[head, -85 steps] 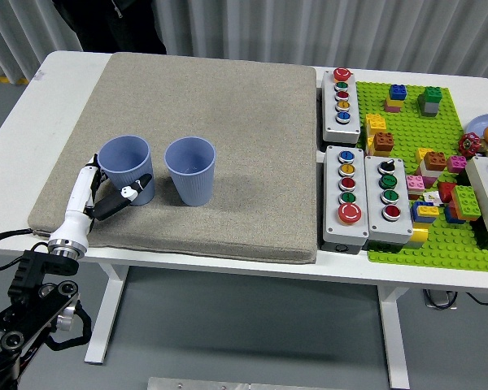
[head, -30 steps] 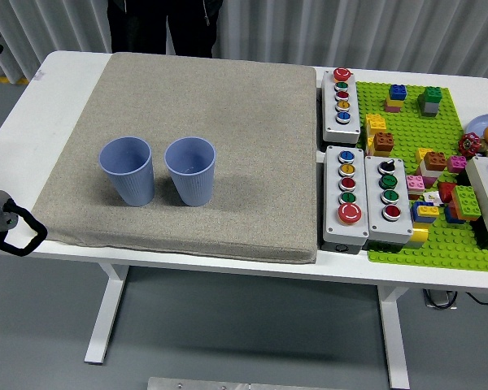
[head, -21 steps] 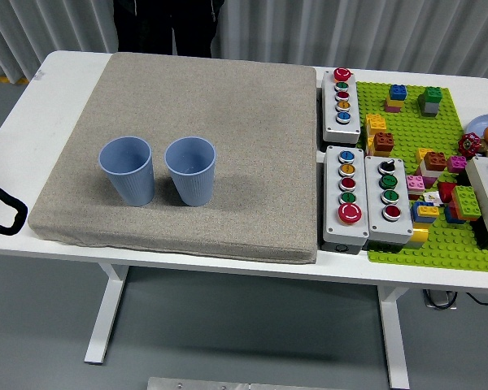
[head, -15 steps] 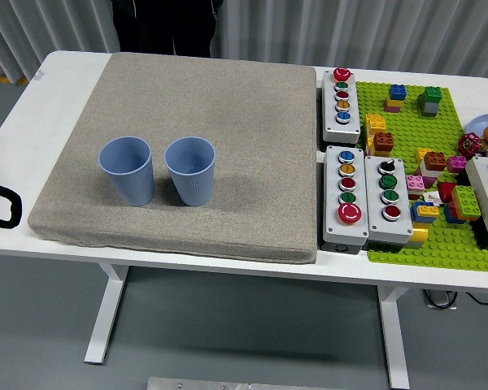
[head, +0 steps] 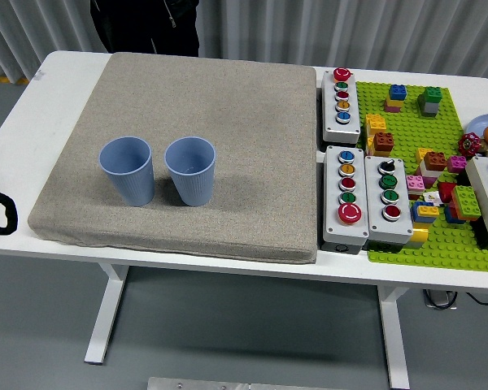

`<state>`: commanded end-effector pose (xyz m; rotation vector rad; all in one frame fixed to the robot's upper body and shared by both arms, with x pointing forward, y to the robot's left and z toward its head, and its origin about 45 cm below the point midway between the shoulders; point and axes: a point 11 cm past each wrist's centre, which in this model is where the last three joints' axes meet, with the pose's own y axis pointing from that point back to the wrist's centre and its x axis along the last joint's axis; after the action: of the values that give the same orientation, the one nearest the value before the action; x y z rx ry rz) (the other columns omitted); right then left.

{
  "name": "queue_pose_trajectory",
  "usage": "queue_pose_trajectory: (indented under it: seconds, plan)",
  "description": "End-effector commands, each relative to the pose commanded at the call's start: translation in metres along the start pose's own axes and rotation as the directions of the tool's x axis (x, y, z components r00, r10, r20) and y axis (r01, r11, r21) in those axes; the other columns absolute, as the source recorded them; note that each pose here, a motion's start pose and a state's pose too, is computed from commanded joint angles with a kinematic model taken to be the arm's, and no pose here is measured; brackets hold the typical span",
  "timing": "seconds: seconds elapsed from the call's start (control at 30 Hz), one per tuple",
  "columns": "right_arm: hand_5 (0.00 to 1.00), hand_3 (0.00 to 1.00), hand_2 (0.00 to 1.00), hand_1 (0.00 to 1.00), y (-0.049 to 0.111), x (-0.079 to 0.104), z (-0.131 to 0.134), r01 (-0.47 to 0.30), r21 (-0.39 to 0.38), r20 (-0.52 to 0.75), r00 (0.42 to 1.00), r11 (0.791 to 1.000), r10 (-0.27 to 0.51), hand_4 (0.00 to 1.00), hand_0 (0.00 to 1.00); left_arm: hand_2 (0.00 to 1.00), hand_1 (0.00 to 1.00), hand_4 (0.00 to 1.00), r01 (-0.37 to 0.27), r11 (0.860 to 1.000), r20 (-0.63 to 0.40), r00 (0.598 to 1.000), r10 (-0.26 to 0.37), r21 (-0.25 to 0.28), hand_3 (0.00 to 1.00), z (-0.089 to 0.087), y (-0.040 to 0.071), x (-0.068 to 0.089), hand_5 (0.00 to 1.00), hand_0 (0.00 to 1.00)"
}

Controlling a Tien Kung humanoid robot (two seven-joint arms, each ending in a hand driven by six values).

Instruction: Pick cup pour cup place

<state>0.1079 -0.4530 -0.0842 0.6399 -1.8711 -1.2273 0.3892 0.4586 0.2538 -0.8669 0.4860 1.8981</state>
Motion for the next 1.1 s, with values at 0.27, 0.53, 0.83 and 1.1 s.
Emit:
queue_pose_trajectory:
  seconds: [0.27,0.53,0.83,1.1]
  plan:
    - [0.07,0.571,0.584,0.633,0.0,-0.001,-0.001,0.0,0.001,0.002,1.0,1.0,0.0,0.002,0.706,0.889,0.796,0.753,-0.002,1.0,0.01,1.0,0.002,0.0,0.89,-0.003,0.002,0.002,0.998,0.808]
    - [0.073,0.571,0.584,0.633,0.001,-0.005,-0.001,0.01,0.002,0.022,1.0,1.0,-0.01,0.002,0.705,0.889,0.797,0.751,0.021,1.0,0.012,1.0,-0.021,0.003,0.89,-0.004,0.0,-0.009,0.998,0.809]
    - [0.074,0.573,0.585,0.633,0.001,-0.006,-0.002,0.019,0.005,0.04,0.999,1.0,-0.019,0.002,0.705,0.889,0.797,0.75,0.031,1.0,0.01,0.999,-0.031,0.004,0.891,-0.005,0.0,-0.013,0.998,0.81]
    - [0.081,0.572,0.584,0.633,0.002,-0.01,-0.004,0.025,0.005,0.062,0.998,1.0,-0.025,0.002,0.705,0.885,0.796,0.75,0.04,0.999,0.016,0.999,-0.04,-0.002,0.888,-0.002,-0.001,-0.017,0.998,0.809]
